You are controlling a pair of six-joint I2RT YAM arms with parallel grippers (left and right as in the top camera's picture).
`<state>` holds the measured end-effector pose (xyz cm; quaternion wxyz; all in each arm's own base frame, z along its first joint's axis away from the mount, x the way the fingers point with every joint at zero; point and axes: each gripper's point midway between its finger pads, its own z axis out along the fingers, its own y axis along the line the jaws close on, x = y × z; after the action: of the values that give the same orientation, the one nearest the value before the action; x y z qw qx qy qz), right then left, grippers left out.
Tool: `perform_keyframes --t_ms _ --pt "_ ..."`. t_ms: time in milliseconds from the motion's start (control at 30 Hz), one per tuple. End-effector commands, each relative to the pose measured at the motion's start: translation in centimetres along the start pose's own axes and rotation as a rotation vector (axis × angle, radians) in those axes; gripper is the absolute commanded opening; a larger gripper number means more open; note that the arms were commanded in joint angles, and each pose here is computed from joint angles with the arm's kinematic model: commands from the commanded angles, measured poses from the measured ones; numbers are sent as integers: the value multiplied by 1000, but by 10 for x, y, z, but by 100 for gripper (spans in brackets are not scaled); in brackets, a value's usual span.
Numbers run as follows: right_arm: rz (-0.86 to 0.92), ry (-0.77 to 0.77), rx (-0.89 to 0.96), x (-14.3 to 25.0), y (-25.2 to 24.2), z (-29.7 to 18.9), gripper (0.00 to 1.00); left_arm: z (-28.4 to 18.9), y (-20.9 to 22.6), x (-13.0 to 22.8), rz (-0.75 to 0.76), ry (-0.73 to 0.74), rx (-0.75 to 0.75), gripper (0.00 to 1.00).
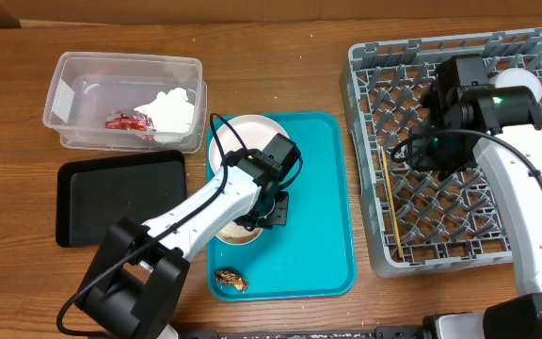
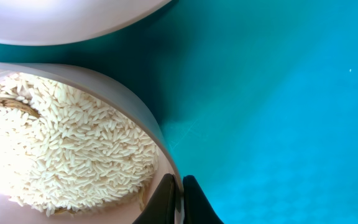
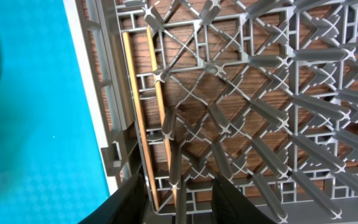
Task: Sort waste into correct bins and load items into the dishwasher
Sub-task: 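Grasp the rice bowl rim with the left gripper, then carry the rice bowl left and tip the rice onto the black tray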
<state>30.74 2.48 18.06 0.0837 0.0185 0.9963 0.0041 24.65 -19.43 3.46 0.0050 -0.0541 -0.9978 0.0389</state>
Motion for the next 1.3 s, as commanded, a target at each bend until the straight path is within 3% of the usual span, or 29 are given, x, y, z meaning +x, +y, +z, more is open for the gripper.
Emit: perform_keyframes --t_ms 0,233,600,867,1000,1267 --pt "7 -40 -12 -6 1 -11 37 6 1 4 7 17 -14 4" --pt "7 -39 -12 -6 1 -11 38 -4 8 1 4 -3 -48 4" --pt "7 -39 -12 -6 1 -11 37 -70 20 -4 -9 -93 -84 4" --pt "7 -39 -12 -5 1 -11 37 -114 70 -11 -103 -191 -77 4" --pt "7 -39 -12 -5 1 -11 37 -131 94 -21 -103 -232 27 4" --pt "7 -34 -12 -4 1 -11 36 -154 125 -42 -47 -322 491 4"
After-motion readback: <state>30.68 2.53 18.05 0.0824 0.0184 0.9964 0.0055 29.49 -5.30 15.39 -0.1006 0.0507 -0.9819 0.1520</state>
